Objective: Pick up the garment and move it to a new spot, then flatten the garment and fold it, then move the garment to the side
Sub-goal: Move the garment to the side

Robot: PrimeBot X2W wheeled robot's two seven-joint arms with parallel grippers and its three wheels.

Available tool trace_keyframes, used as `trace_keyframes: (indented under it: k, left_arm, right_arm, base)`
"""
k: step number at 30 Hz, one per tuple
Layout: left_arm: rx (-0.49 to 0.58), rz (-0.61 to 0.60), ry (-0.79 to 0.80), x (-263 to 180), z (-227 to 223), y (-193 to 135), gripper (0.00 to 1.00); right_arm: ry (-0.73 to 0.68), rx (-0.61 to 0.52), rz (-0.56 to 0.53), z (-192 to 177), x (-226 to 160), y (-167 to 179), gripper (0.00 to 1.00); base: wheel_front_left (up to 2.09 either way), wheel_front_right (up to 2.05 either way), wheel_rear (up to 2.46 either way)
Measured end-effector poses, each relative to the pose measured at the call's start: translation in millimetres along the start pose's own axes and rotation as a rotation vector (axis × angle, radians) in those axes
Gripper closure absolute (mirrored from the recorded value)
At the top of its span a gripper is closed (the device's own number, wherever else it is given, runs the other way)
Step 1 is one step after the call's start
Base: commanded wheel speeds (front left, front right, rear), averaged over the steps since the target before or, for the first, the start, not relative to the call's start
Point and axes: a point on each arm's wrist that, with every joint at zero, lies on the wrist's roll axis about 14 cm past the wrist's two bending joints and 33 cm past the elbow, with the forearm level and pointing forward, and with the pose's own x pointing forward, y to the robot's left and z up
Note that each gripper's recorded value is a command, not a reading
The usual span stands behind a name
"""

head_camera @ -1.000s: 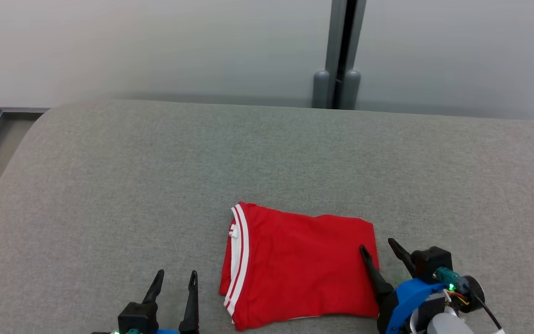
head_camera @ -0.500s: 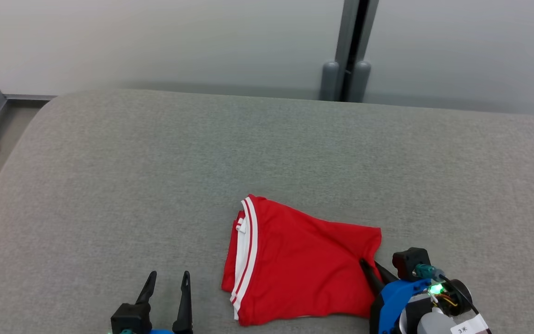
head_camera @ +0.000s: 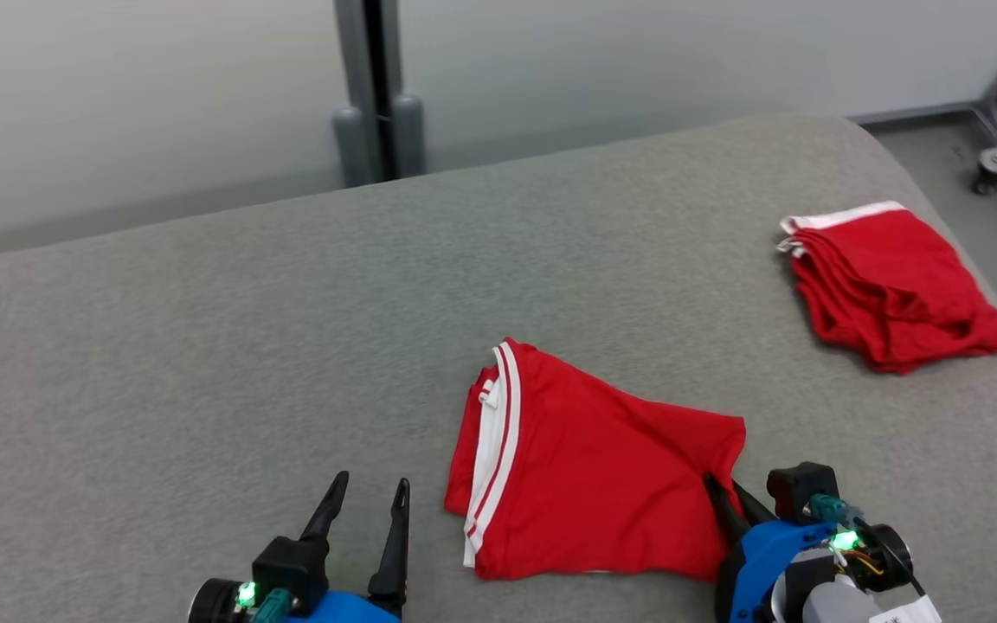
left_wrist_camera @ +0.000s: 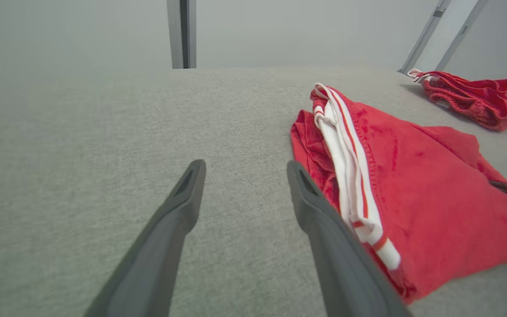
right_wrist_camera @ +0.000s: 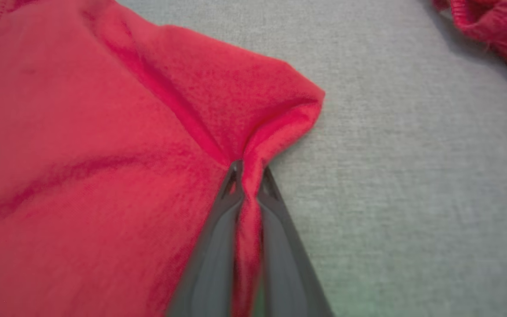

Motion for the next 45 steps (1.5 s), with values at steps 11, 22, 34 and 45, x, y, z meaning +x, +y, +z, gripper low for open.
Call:
trace_keyframes:
  k: [11, 22, 34, 45]
  left_arm:
    - [0.054, -0.33, 0.019, 27.5, -0.2, -93.7, 0.0]
    - [0.054, -0.347, 0.074, 20.9, -18.6, -94.1, 0.0]
    - [0.039, -0.246, 0.114, 24.1, -36.0, -52.3, 0.0]
    - [0.016, -0.128, 0.095, 31.8, -33.3, -7.5, 0.0]
  right_arm:
    - [0.016, 0.087, -0.209, -27.1, -49.4, -64.7, 1.0]
    - [-0.037, -0.06, -0.229, 21.8, -32.8, -94.3, 1.0]
    - [-0.133, -0.368, -0.38, 171.4, 2.2, -179.8, 1.0]
    - [-0.062, -0.39, -0.601, 200.3, 4.6, -244.2, 0.0]
  base:
    - [0.0, 0.0, 0.0]
    - [0.0, 0.0, 0.0]
    - [0.0, 0.0, 0.0]
    - [0.0, 0.0, 0.0]
